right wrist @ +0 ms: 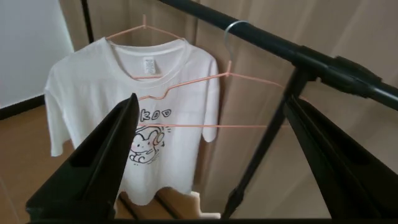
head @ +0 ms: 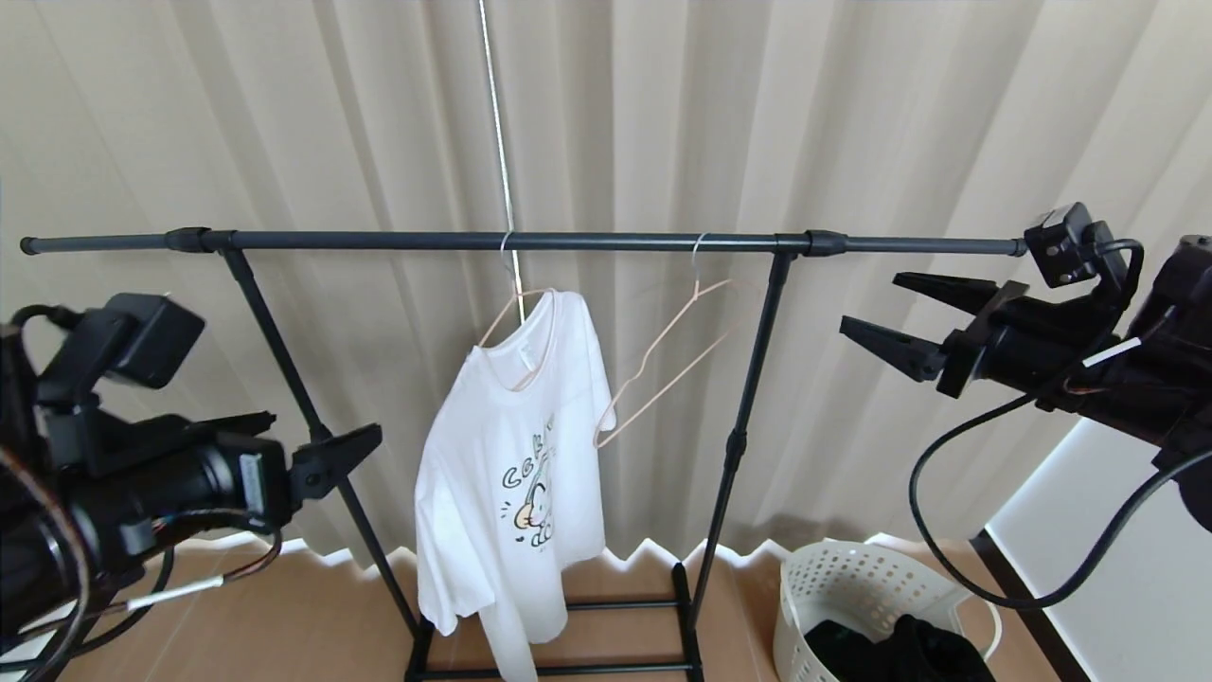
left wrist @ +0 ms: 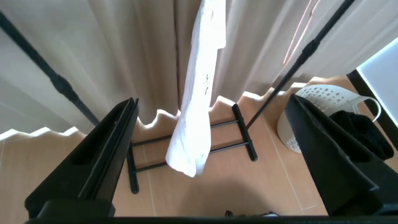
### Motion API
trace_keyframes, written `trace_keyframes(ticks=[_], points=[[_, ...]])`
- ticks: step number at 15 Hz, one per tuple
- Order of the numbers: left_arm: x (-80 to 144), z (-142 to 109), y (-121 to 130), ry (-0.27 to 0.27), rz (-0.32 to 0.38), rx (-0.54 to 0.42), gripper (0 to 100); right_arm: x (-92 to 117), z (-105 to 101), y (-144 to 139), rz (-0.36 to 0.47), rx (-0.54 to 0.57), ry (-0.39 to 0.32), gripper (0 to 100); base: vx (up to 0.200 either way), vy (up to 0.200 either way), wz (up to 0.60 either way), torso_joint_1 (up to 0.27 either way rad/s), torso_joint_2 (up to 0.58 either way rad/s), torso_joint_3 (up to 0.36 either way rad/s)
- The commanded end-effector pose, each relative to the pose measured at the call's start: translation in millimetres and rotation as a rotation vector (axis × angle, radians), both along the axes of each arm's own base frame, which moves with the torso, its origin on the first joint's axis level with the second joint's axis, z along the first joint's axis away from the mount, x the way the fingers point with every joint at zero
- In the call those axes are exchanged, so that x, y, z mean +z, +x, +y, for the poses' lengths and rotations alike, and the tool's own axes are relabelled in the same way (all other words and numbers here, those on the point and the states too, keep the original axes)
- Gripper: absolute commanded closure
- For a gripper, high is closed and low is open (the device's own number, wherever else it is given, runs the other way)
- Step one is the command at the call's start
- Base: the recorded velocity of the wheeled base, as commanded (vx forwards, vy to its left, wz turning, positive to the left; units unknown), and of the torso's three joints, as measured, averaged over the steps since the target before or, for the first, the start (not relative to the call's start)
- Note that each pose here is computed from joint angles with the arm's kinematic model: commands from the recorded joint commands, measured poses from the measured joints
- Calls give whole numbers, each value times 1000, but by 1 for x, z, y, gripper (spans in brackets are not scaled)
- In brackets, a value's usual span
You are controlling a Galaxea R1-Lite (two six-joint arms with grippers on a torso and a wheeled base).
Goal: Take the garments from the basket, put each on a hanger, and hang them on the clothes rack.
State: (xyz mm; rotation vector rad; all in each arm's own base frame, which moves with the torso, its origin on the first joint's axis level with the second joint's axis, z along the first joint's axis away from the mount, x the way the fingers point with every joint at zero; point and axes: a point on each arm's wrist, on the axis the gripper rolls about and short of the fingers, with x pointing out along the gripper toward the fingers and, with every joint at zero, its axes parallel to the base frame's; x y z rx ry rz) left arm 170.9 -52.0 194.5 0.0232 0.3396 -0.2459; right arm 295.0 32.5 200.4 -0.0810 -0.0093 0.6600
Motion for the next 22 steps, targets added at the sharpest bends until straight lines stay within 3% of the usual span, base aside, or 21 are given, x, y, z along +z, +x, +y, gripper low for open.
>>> trace_keyframes(ticks=[1, 2, 4, 5, 6, 7, 10, 14, 18, 20, 22], points=[[-10, 14, -52, -18, -65, -13, 0, 33, -5, -45, 25, -188, -10, 0, 0, 0, 0, 0, 0, 0], [-11, 15, -57, -20, -73, -19, 0, 34, -6, -55, 48, -216, -14, 0, 0, 0, 0, 0, 0, 0], [-24, 20, -77, -20, -79, -29, 0, 28, -11, -100, 101, -274, -28, 0, 0, 0, 0, 0, 0, 0], [-35, 25, -89, -18, -78, -18, 0, 12, -13, -127, 123, -283, -34, 0, 0, 0, 0, 0, 0, 0], [-39, 26, -93, -20, -78, -16, 0, 4, -14, -137, 137, -284, -37, 0, 0, 0, 0, 0, 0, 0], [-49, 31, -103, -20, -76, -2, 0, -21, -16, -166, 168, -284, -44, 0, 0, 0, 0, 0, 0, 0], [-61, 35, -112, -7, -75, 14, 0, -57, -21, -218, 165, -296, -45, 0, 0, 0, 0, 0, 0, 0], [-78, 39, -123, -2, -59, 17, 0, -85, -24, -255, 156, -324, -44, 0, 0, 0, 0, 0, 0, 0], [-91, 43, -135, 1, -56, 25, 0, -118, -27, -297, 200, -352, -58, 0, 0, 0, 0, 0, 0, 0], [-97, 46, -146, 13, -50, 23, 0, -120, -29, -307, 170, -392, -55, 0, 0, 0, 0, 0, 0, 0], [-107, 51, -160, 70, -62, 33, 0, -122, -31, -314, 89, -468, -38, 0, 0, 0, 0, 0, 0, 0]])
